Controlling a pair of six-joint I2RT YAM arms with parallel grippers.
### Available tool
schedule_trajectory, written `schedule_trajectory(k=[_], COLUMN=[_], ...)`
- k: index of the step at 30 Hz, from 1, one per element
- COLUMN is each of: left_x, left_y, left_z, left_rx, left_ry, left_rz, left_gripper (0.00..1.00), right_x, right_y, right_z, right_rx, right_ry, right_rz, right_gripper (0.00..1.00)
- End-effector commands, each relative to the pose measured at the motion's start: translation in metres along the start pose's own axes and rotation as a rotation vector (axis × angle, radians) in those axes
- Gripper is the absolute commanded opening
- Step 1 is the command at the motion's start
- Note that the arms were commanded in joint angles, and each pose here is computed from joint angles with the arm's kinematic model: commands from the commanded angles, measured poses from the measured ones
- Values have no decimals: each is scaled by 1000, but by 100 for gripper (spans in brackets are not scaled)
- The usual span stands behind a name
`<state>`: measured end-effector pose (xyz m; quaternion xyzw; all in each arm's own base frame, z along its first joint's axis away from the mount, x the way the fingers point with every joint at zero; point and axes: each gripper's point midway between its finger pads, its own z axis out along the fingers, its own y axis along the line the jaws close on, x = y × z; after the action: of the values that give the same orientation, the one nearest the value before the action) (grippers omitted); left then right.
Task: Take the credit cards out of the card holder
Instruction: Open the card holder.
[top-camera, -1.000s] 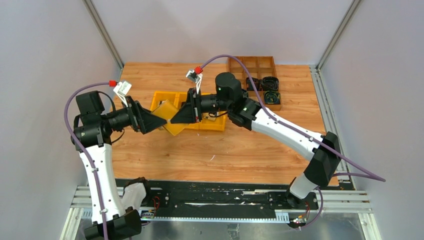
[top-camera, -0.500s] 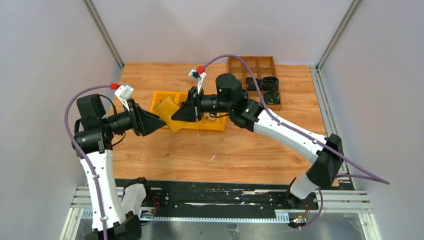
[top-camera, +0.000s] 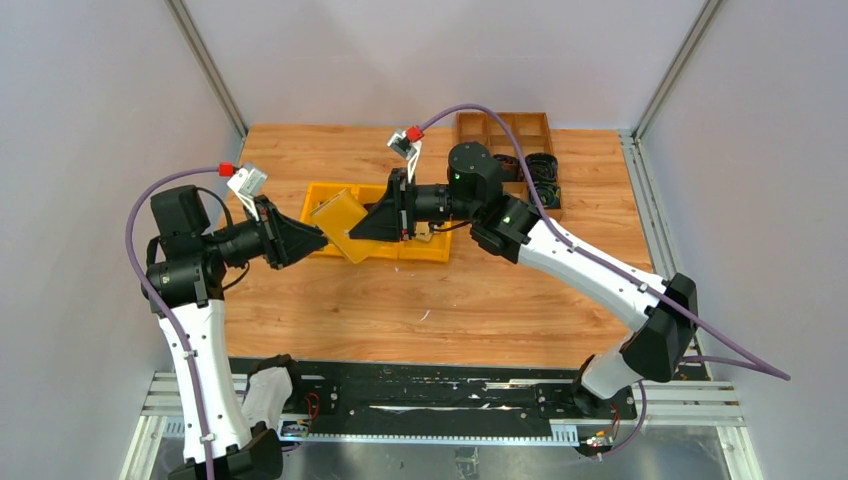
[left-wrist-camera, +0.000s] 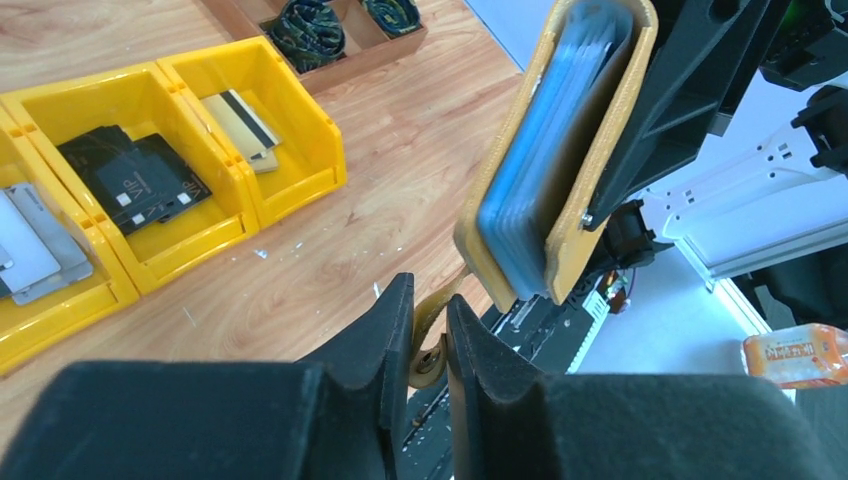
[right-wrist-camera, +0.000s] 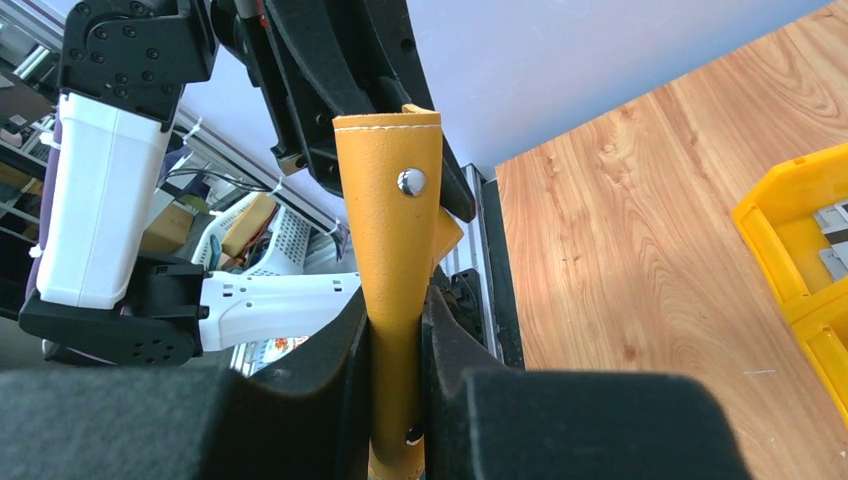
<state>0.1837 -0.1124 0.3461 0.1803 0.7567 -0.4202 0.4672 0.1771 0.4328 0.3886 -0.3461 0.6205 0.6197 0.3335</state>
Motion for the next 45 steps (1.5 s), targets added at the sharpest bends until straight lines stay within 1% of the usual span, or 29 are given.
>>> schedule_trajectory(k=[1, 5, 7, 8, 10, 15, 22, 27, 30, 32, 33, 34, 35, 36, 37, 39, 40, 41, 45], left_x=[-3, -1, -1, 0, 1, 5, 1, -1, -4, -5, -6, -6, -7, -7, -8, -11, -12, -14, -21], left_y=[-1, -9, -18, -25, -29, -30, -43, -49, -52, -53, -52, -51, -48, -44, -42, -36, -34, -31, -19], left_z=[-1, -1, -1, -1, -1, -1, -3, -5, -6, -6, -6, -6, -5, -5, -4, -4, -5, -6, -11], left_rx=[-10, 40, 96, 137, 161, 178, 274, 309, 309, 307, 303, 293, 271, 244, 220, 171, 145, 114, -24], left_ry=[-3, -7, -11, -13, -15, -16, -20, -22, -27, -29, -29, -29, -29, -29, -29, -30, -31, -34, -44], left_rz=[44, 41, 30, 22, 20, 21, -19, -29, -7, 0, 5, 14, 21, 35, 53, 83, 102, 128, 250], left_gripper=[20, 21, 26, 31, 35, 35, 38, 36, 30, 22, 17, 12, 8, 4, 1, 0, 0, 0, 0], right_x=[-22, -21, -20, -19, -18, -21, -14, -11, -10, -9, -9, -8, -8, -7, -7, -6, -5, -4, 1], right_y=[26, 30, 28, 28, 29, 37, 34, 30, 30, 29, 28, 26, 23, 18, 12, 0, -6, -12, -30], right_z=[-15, -13, -11, -9, -7, -7, -3, -1, -1, 0, 0, 1, 1, 0, 1, 1, 1, 1, 1], right_rx=[-88, -125, -134, -144, -168, -216, -243, -249, -248, -244, -241, -234, -223, -205, -188, -153, -129, -104, -19], right_ry=[-70, -74, -79, -79, -85, -99, -88, -85, -79, -73, -69, -64, -60, -57, -57, -58, -58, -59, -67], right_rz=[-44, -24, -4, 15, 34, 40, 84, 106, 104, 101, 102, 103, 105, 113, 122, 140, 141, 140, 113], right_gripper=[5, 5, 6, 6, 6, 6, 6, 6, 6, 11, 17, 26, 37, 47, 54, 67, 71, 74, 78])
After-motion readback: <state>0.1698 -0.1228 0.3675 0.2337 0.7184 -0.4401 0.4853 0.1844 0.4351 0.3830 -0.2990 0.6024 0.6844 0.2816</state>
